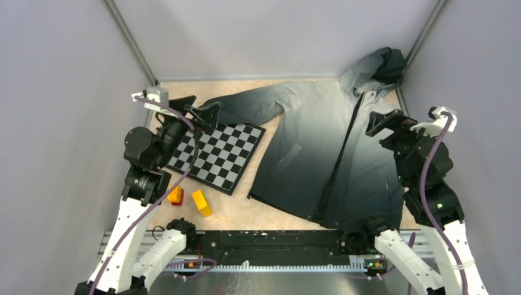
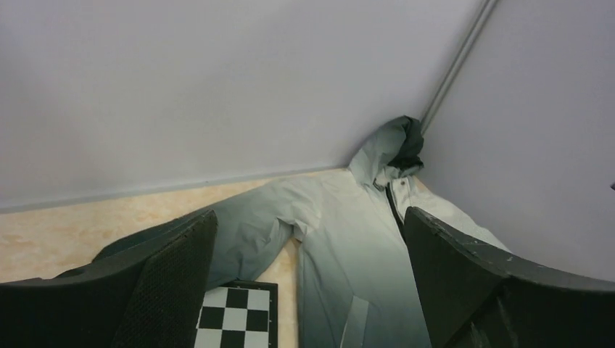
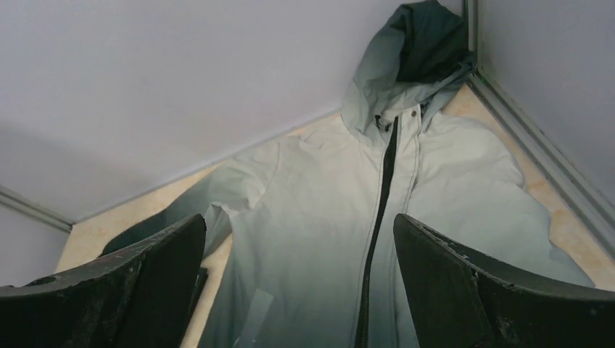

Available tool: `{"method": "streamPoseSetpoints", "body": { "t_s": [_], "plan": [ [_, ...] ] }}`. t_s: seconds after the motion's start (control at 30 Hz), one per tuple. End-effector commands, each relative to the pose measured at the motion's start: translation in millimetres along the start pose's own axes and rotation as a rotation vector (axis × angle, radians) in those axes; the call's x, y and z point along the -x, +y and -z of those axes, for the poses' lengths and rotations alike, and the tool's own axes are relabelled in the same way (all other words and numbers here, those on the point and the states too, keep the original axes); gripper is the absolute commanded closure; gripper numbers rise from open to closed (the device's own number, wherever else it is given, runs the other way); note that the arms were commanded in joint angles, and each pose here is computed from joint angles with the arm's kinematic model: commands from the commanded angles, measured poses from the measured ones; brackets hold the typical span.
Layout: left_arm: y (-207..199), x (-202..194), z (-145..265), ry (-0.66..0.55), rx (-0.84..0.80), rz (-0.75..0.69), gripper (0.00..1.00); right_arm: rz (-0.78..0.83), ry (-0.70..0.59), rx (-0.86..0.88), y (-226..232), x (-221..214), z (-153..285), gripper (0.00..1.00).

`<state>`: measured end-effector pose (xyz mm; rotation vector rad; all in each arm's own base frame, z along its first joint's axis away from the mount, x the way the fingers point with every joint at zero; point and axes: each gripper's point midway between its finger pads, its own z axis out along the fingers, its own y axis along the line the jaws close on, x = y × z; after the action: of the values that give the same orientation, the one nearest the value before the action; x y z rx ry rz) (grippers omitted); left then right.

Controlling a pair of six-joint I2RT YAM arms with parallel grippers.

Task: Zip up the jacket

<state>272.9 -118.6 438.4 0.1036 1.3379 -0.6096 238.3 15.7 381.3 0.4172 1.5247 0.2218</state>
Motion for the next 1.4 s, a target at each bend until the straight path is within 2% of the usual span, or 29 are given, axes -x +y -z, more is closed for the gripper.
{"method": "streamPoseSetpoints", "body": {
  "t_s": [0.0, 0.13, 0.3, 0.47, 0.63, 0.83, 1.03, 1.13, 1.2, 1.23, 1.33, 1.37],
  "plan": [
    [-14.2, -28.0, -13.3, 0.102, -0.118, 0.028, 0.00, 0.016, 0.083, -0.072, -9.8, -28.5, -14.8, 0.01],
    [-24.1, -56.0, -22.8, 0.199, -0.210, 0.065, 0.00, 0.013, 0.173, -0.169, -22.8, -55.7, -23.2, 0.01],
    [-35.0, -99.0, -26.4, 0.328, -0.316, 0.166, 0.00, -0.017, 0.351, -0.212, -24.3, -104.4, -28.6, 0.01],
    [-39.2, -146.7, -22.5, 0.452, -0.349, 0.281, 0.00, -0.050, 0.534, -0.015, 5.1, -156.9, -22.4, 0.01],
    [-53.5, -192.6, -12.0, 0.578, -0.381, 0.377, 0.00, -0.086, 0.655, 0.160, 24.1, -194.5, -3.6, 0.01],
    [-81.1, -240.1, 2.1, 0.686, -0.429, 0.447, 0.00, -0.053, 0.845, 0.082, 5.1, -242.6, 7.5, 0.01],
    [-123.3, -279.4, 11.7, 0.780, -0.486, 0.477, 0.10, -0.032, 1.020, 0.034, -6.5, -273.3, 26.8, 0.02],
    [-150.9, -298.4, 16.2, 0.821, -0.520, 0.478, 0.14, -0.082, 1.074, 0.067, -3.3, -285.7, 40.7, 0.13],
    [-170.8, -313.8, 20.9, 0.862, -0.555, 0.480, 0.16, -0.100, 1.094, 0.053, -9.9, -295.5, 49.7, 0.23],
    [-181.3, -321.9, 24.7, 0.890, -0.578, 0.481, 0.18, -0.098, 1.099, 0.029, -16.7, -300.5, 53.5, 0.24],
    [-208.3, -351.4, 34.3, 0.988, -0.625, 0.483, 0.28, -0.075, 1.107, -0.064, -37.8, -308.8, 63.0, 0.30],
    [-215.4, -361.3, 36.0, 1.014, -0.631, 0.479, 0.32, -0.072, 1.106, -0.097, -44.1, -310.4, 65.4, 0.35]
  ]
}}
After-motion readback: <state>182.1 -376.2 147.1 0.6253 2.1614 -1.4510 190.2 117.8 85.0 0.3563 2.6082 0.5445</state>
